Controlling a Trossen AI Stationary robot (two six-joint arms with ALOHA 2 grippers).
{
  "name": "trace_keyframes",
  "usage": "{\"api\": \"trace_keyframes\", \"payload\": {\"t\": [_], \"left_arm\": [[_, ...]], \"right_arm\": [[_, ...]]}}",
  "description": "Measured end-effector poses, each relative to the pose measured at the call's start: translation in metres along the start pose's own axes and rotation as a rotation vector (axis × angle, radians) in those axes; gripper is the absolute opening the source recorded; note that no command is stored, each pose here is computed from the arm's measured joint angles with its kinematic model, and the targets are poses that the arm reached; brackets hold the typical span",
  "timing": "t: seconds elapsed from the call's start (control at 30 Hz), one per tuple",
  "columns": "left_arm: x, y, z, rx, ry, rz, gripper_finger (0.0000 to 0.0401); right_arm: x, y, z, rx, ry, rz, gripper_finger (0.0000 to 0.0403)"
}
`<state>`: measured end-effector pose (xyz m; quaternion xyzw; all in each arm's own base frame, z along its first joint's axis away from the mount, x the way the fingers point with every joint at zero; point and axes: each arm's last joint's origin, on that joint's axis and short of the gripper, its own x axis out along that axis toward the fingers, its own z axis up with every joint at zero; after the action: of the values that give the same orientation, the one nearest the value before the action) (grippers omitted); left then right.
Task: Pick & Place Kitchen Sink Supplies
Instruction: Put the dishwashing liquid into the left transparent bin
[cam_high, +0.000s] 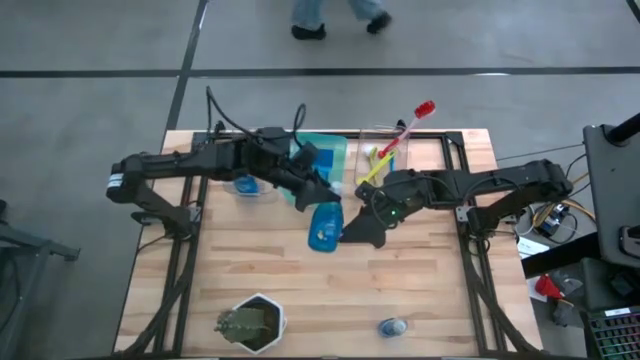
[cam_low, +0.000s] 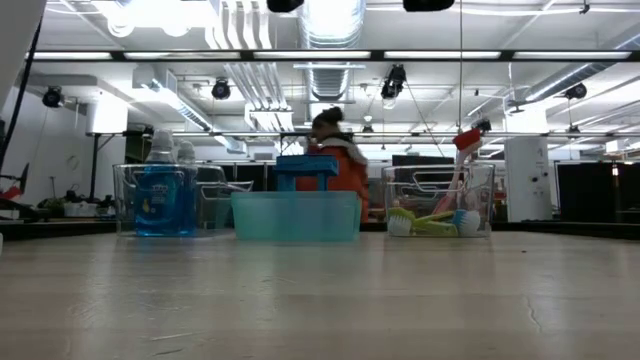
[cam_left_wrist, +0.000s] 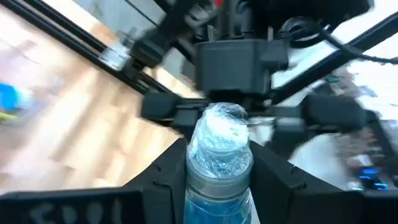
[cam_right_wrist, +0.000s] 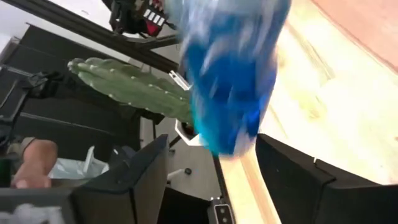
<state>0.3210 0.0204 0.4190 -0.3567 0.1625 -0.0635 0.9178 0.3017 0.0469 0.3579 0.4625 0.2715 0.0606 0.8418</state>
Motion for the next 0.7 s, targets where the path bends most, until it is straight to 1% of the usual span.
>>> {"api": "trace_keyframes", "payload": {"t": [0.17, 0.23, 0.33, 0.43, 0.6, 0.7], "left_arm": [[-0.021, -0.001, 0.004, 0.042, -0.041, 0.075, 0.0129], [-0.034, -0.003, 0.007, 0.065, -0.07, 0.102, 0.0131], [-0.055, -0.006, 0.009, 0.108, -0.121, 0.175, 0.0131], [-0.078, -0.009, 0.01, 0.161, -0.182, 0.277, 0.0131], [-0.118, -0.016, 0.006, 0.248, -0.289, 0.482, 0.0134], [-0.137, -0.018, 0.002, 0.304, -0.326, 0.601, 0.0133]], "right_arm": [[-0.007, 0.002, -0.001, 0.002, 0.001, 0.005, 0.0252], [-0.008, 0.002, -0.001, 0.002, 0.001, 0.003, 0.0255], [-0.011, 0.003, -0.001, 0.0, -0.003, 0.008, 0.0256], [-0.012, 0.003, -0.001, -0.011, -0.006, 0.004, 0.0251], [-0.012, 0.003, -0.001, -0.016, -0.008, -0.002, 0.0244], [-0.012, 0.003, 0.0, -0.016, -0.024, -0.014, 0.024]]}}
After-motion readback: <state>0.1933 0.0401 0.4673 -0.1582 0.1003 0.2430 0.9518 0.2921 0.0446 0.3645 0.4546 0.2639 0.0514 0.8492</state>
